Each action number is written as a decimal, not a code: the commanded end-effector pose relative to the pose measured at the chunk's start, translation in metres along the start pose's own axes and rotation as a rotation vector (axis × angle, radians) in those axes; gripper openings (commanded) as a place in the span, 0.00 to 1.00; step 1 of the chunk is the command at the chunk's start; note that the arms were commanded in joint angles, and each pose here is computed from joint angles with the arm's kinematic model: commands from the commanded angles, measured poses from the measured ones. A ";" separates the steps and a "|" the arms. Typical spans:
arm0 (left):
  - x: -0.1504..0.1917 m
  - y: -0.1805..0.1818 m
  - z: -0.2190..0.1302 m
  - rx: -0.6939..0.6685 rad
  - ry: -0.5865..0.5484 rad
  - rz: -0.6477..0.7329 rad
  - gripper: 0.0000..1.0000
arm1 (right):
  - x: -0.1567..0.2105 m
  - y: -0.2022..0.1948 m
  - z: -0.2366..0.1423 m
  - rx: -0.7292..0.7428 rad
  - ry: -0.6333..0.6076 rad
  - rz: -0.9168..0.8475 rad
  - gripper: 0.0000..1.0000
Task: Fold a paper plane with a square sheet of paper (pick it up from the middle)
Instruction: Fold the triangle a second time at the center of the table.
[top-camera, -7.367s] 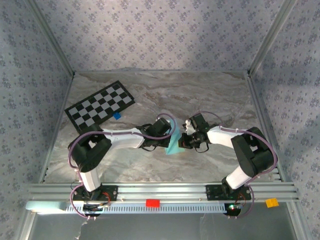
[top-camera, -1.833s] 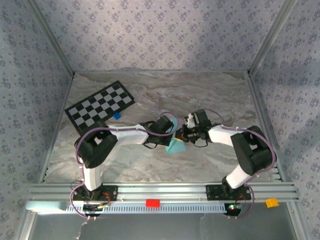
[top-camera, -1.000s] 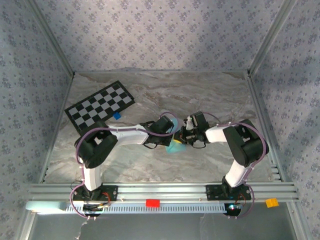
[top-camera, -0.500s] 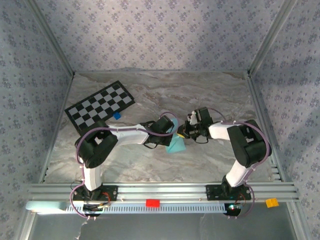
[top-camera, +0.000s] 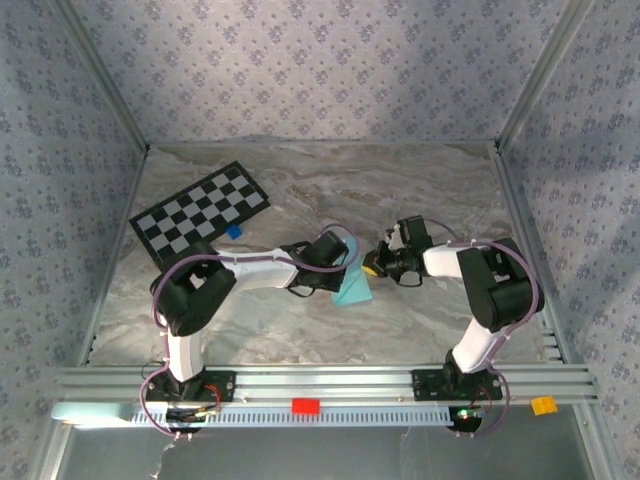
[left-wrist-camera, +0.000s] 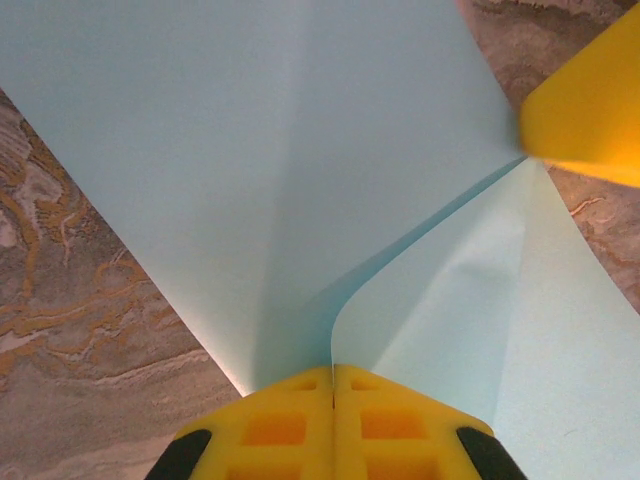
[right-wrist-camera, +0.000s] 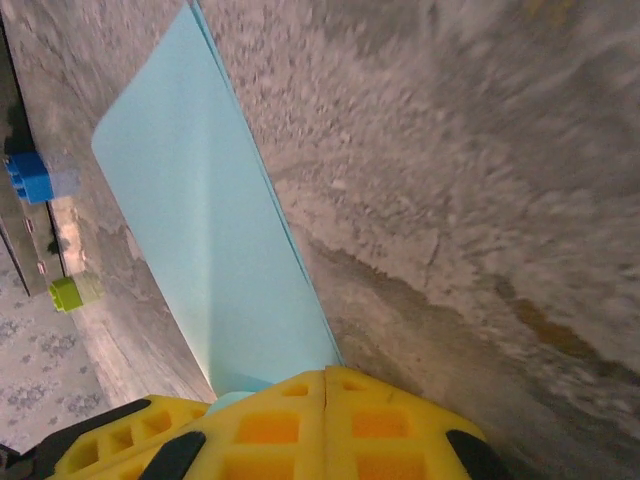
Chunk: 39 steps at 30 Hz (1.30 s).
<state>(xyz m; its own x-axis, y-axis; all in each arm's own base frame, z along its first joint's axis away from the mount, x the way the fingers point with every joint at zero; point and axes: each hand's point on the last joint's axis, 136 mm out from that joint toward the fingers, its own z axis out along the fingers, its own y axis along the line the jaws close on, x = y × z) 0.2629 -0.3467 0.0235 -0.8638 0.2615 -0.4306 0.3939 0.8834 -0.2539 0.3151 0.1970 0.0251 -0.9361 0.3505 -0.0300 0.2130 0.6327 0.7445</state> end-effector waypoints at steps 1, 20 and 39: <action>0.021 0.016 0.008 -0.060 0.080 0.010 0.02 | -0.008 0.022 -0.010 -0.041 -0.013 -0.034 0.03; 0.020 0.014 0.007 -0.050 0.081 0.012 0.02 | 0.033 -0.039 0.020 0.098 0.091 0.024 0.01; 0.021 0.015 0.007 -0.053 0.083 0.009 0.02 | 0.043 0.007 0.022 0.024 0.119 -0.084 0.01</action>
<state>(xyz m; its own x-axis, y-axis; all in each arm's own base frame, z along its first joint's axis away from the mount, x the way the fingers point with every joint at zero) 0.2628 -0.3475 0.0236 -0.8641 0.2623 -0.4295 0.3951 0.8822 -0.2562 0.2902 0.2411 0.0350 -0.9802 0.1898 -0.0571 0.0781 0.6349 0.7686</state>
